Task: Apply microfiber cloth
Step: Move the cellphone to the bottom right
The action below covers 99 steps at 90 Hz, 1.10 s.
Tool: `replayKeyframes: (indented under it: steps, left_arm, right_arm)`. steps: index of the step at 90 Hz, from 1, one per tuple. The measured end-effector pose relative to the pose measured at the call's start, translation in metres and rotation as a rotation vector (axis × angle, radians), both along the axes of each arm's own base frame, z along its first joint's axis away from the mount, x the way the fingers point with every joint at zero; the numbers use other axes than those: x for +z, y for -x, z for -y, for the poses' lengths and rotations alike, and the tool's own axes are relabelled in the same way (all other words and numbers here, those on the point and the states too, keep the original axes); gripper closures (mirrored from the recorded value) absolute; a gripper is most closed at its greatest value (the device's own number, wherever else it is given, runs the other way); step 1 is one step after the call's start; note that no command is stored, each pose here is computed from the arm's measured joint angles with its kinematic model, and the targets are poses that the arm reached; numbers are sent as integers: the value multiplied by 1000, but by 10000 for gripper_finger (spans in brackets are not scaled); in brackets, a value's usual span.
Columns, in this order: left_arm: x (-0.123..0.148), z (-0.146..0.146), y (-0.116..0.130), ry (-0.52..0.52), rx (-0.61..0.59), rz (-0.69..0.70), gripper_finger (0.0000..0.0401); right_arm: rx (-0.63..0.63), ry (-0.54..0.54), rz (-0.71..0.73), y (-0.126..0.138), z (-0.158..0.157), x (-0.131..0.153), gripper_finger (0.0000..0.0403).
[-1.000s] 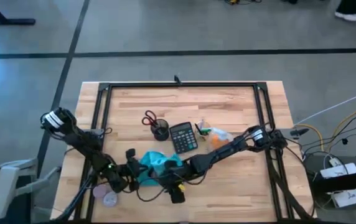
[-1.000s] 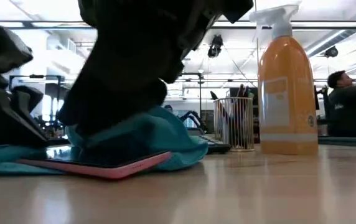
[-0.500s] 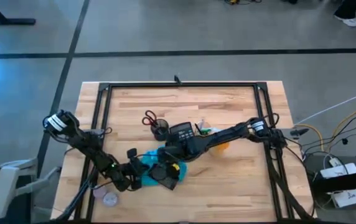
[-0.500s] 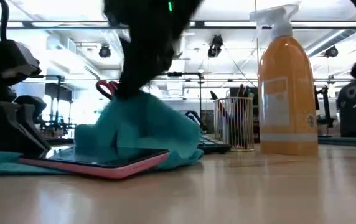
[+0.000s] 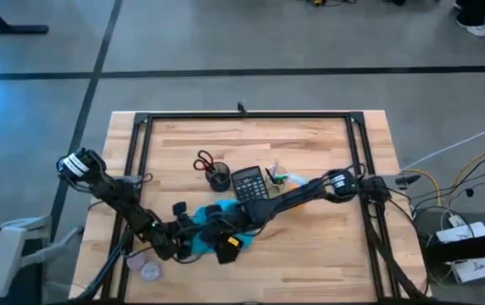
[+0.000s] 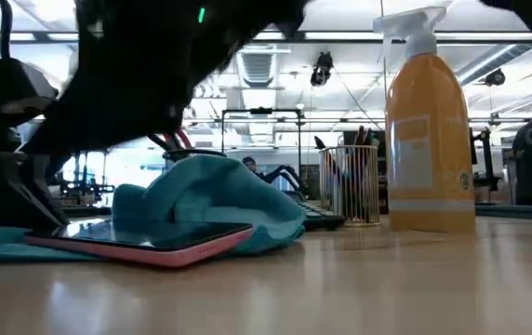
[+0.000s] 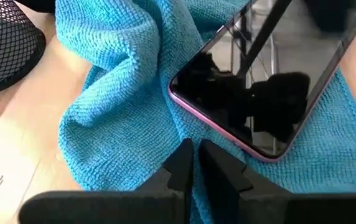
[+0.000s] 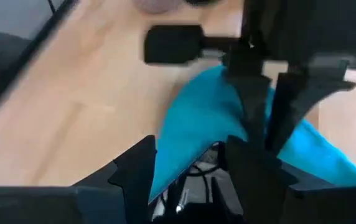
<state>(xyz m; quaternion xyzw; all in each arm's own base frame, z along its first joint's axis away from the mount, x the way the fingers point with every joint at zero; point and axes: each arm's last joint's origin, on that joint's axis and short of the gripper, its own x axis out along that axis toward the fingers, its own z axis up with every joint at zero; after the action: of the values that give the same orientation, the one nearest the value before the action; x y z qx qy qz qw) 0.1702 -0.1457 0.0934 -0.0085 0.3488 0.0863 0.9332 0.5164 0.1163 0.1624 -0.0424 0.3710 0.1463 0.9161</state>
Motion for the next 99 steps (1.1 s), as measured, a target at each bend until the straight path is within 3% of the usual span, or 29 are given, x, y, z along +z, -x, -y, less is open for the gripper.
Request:
replayKeyframes:
  steps: [14, 30, 47, 76, 99]
  left_arm:
    - [-1, -1, 2, 16, 18, -27, 381]
    - [-1, -2, 3, 14, 19, -33, 381]
    - [-3, -5, 6, 1, 19, -56, 381]
    - [-7, -9, 11, 5, 48, -79, 381]
    - [-2, -14, 17, 16, 74, -116, 381]
  right_arm:
    - [-40, -7, -14, -11, 26, -13, 222]
    - [37, -208, -98, -14, 43, -31, 228]
    - [174, -250, -181, -3, 25, -31, 236]
    - [296, -132, -364, 30, -26, -24, 232]
    - [255, 28, -510, 58, -46, -10, 235]
